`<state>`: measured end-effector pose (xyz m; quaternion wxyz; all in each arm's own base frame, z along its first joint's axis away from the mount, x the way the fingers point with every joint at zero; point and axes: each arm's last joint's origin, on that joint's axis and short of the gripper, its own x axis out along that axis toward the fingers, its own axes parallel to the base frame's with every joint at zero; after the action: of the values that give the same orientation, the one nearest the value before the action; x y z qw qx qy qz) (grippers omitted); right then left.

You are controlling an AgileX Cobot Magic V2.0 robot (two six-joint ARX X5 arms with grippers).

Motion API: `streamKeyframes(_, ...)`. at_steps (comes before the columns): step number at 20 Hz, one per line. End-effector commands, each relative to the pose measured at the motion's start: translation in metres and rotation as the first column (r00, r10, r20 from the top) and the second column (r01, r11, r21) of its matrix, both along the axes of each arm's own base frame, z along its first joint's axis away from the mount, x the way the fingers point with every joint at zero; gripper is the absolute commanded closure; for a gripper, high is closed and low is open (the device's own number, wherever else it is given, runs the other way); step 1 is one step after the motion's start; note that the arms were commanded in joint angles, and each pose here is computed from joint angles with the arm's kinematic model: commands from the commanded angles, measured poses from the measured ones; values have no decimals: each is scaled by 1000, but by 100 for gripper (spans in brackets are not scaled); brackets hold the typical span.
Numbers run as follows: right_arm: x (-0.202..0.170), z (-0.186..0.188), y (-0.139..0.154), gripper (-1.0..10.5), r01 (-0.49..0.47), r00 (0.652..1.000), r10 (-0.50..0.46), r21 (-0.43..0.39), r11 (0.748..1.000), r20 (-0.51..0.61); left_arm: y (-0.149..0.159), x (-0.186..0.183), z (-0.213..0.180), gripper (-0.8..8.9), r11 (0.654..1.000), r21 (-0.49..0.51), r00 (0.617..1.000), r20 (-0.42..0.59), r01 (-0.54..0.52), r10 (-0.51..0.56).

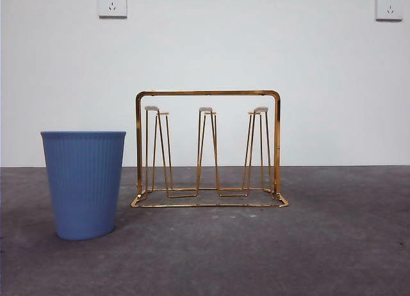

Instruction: Pick up cup 1,put cup 1 in the cup rack,pick up cup 2,put cup 2 in the cup rack

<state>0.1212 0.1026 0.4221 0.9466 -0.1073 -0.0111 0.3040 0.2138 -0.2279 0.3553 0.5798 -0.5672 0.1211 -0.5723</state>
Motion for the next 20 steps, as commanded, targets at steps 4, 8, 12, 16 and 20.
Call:
streamKeyframes(4, 2, -5, 1, 837, 16, 1000, -16, -19, 1000, -23, -2, -2, 1, 821, 1000, 19, 998, 54, 5, -6)
streamKeyframes(8, -7, -2, -7, 749, 19, 998, -19, 4, 1000, -67, -1, -1, 1, 821, 1000, 26, 997, 71, -7, 6)
streamKeyframes(12, -27, -2, -24, 751, 23, 990, -29, -46, 999, -137, 5, 5, 0, 820, 999, 46, 995, 97, -27, 22)
streamKeyframes(16, -54, -9, -49, 752, 30, 954, -60, -105, 994, -295, 11, 16, -5, 819, 983, 148, 983, 160, -110, 86)
streamKeyframes(20, -75, -18, -67, 757, 35, 926, -91, -155, 987, -366, -1, 25, -7, 819, 835, 435, 932, 279, -337, 231)
